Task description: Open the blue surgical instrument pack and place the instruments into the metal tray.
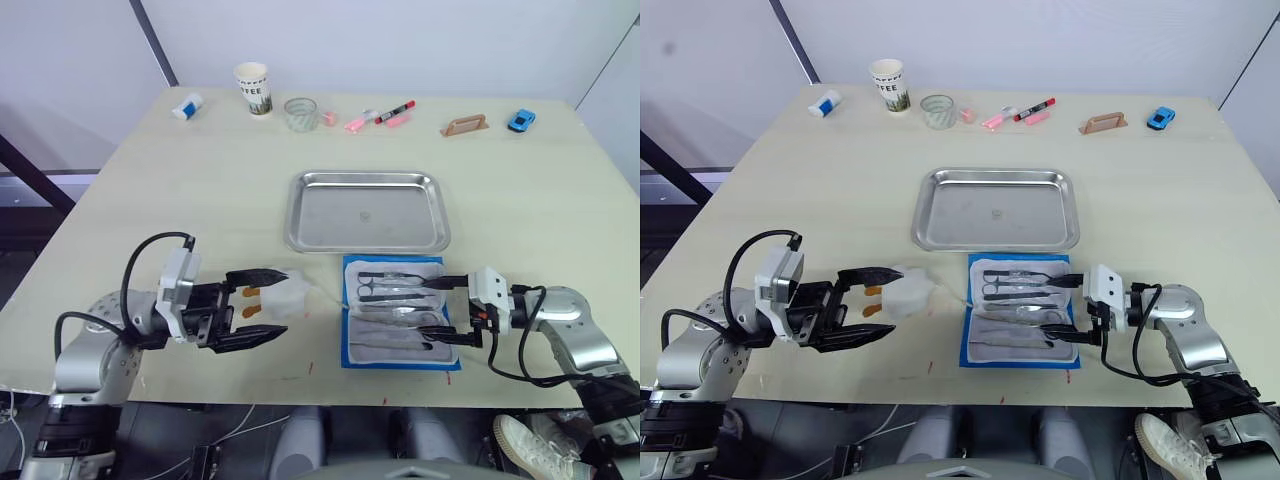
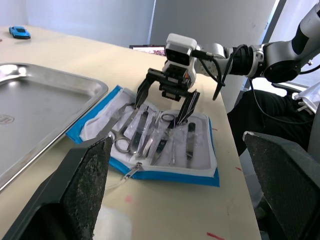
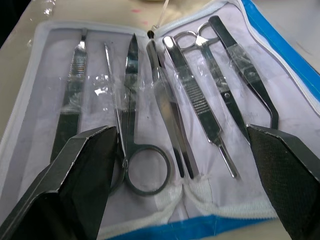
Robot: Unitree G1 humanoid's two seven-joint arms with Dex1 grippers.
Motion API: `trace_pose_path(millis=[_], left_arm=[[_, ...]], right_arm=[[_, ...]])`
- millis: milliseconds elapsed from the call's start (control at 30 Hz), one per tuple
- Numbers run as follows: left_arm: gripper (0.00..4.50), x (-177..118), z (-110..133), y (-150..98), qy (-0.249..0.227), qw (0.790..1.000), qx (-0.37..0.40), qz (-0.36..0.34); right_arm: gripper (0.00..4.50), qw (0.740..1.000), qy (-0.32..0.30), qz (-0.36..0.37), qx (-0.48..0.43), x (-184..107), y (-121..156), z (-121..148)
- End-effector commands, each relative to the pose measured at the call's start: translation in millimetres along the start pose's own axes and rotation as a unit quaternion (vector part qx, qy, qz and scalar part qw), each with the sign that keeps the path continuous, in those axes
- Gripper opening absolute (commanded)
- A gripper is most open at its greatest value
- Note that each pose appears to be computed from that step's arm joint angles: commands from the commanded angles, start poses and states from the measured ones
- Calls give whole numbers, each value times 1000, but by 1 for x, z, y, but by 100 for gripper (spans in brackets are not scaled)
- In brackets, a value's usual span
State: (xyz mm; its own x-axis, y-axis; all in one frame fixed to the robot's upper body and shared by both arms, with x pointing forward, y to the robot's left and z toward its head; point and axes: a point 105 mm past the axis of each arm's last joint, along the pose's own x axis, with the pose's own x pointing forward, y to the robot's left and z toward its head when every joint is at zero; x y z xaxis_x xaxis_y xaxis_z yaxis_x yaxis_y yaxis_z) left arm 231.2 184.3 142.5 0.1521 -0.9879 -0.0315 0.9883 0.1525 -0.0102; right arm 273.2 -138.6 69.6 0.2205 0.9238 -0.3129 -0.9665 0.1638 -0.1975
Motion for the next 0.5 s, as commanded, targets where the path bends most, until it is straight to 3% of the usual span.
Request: trace_pose_path(millis=[33,500], left_arm=[[450,6,7,0,0,1000,25,-7],[450,17,-3,5,-6,1000,17,7]], right_arm=[[445,1000,17,4,-10,0,-2,-6],[445,996,65,19,60,5,11,-44]])
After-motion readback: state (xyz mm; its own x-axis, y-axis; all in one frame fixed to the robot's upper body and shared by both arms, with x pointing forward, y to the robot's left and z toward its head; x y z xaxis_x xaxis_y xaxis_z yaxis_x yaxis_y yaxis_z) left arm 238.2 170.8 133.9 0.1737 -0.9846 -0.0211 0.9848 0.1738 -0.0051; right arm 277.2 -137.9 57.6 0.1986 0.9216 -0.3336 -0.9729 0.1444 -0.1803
